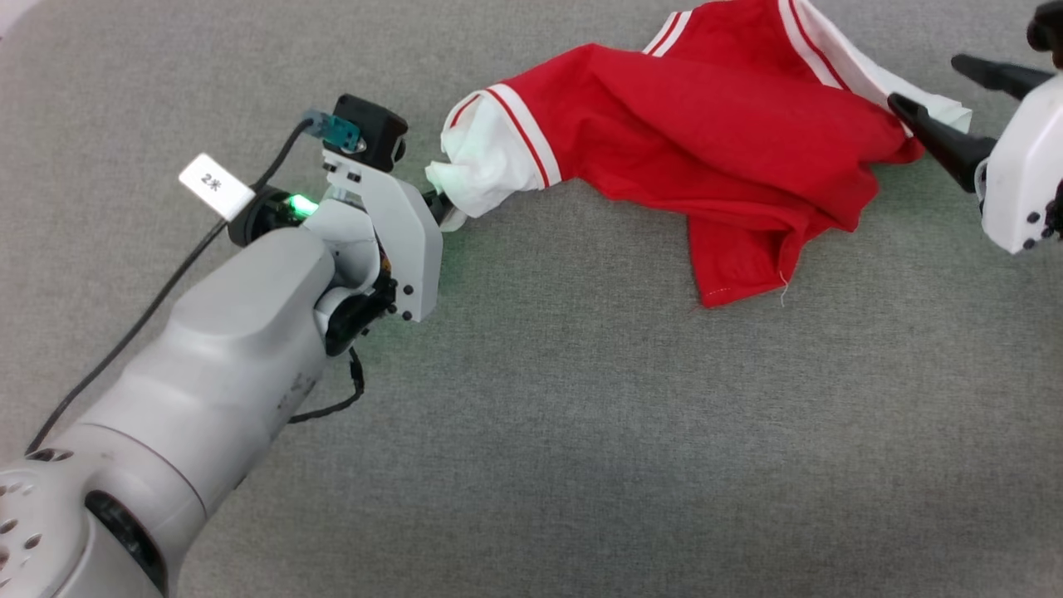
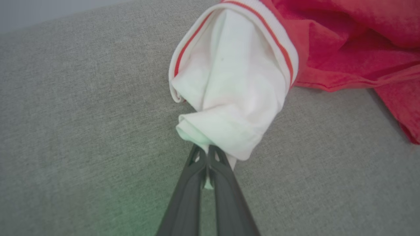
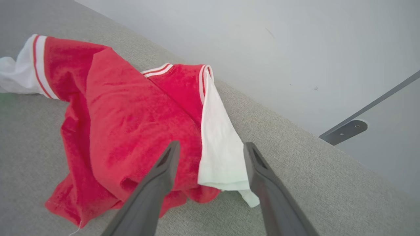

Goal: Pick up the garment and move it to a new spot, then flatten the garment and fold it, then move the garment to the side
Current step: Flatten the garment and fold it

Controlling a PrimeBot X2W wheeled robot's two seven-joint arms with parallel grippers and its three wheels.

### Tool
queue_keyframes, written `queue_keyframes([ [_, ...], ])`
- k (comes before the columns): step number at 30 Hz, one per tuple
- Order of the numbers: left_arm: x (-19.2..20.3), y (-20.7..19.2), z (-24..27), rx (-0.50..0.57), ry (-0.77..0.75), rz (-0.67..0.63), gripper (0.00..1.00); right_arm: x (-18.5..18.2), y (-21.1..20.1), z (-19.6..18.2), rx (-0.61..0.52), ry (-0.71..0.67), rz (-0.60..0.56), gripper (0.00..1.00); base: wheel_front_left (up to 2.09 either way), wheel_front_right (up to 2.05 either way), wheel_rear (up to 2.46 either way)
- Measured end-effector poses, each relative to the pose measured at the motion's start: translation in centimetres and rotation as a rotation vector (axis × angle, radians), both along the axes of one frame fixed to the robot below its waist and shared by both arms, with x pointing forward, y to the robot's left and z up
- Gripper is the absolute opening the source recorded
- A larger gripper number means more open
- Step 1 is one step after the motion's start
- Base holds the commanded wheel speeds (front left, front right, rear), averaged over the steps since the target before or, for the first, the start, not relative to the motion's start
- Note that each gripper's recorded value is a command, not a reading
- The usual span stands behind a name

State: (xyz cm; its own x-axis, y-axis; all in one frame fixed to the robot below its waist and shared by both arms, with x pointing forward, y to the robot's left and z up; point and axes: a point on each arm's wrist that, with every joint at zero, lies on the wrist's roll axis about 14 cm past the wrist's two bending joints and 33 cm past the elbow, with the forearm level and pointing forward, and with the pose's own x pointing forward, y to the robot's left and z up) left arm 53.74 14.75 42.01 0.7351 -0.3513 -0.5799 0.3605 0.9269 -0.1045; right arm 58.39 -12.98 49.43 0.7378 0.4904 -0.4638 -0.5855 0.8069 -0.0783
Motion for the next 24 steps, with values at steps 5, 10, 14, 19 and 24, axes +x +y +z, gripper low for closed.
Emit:
queue_keyframes([
  [5,0.2,-0.1,-0.2,-0.004,-0.001,-0.001,0.00,0.8,0.4,-0.8,-0.005,0.016,-0.013,1.00,0.00,0.00,0.00],
  [10,0.5,-0.3,-0.5,-0.005,-0.001,-0.010,0.00,2.1,-0.1,-1.9,-0.034,0.032,-0.048,1.00,0.00,0.00,0.00],
  [14,0.7,-0.6,-0.9,-0.007,0.003,-0.017,0.00,3.0,-1.0,-3.0,-0.073,0.050,-0.080,1.00,0.00,0.00,0.00],
  [19,0.8,-1.1,-0.9,-0.004,0.001,-0.036,0.00,4.3,-2.1,-4.1,-0.093,0.081,-0.131,1.00,0.00,0.00,0.00],
  [24,0.8,-0.8,-1.2,0.005,0.002,-0.043,0.00,5.9,-2.0,-4.6,-0.105,0.089,-0.150,1.00,0.00,0.00,0.00],
])
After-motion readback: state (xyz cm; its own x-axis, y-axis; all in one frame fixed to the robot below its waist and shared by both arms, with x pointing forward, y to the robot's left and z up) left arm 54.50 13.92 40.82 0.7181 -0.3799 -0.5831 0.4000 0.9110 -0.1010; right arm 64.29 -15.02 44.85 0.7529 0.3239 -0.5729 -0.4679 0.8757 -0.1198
